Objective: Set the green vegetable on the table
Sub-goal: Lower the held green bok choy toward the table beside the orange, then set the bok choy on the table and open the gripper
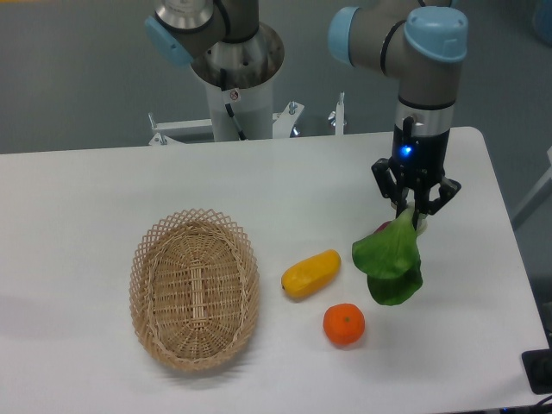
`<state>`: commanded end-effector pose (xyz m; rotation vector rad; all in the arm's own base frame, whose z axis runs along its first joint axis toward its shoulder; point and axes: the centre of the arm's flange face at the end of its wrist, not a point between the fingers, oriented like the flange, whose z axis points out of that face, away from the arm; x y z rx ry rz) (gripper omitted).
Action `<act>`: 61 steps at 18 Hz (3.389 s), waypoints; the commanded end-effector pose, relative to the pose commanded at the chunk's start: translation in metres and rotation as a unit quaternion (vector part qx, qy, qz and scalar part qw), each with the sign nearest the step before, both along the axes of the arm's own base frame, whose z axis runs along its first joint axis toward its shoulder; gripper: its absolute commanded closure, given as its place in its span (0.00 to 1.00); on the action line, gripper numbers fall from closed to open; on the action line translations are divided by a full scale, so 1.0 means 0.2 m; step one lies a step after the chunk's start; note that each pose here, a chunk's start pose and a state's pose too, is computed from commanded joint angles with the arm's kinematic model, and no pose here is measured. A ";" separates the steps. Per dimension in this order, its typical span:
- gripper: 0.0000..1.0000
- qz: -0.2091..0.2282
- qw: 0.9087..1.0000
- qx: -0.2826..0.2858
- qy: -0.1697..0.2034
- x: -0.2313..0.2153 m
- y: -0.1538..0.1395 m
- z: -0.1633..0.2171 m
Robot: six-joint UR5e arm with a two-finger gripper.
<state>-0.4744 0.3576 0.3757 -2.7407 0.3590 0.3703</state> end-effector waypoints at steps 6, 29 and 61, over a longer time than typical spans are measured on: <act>0.68 0.002 1.000 -0.001 0.000 -0.01 -0.02 -0.01; 0.68 -0.070 0.994 -0.079 0.020 -0.37 0.07 -0.64; 0.00 -0.052 0.996 -0.074 0.014 -0.35 0.08 -0.65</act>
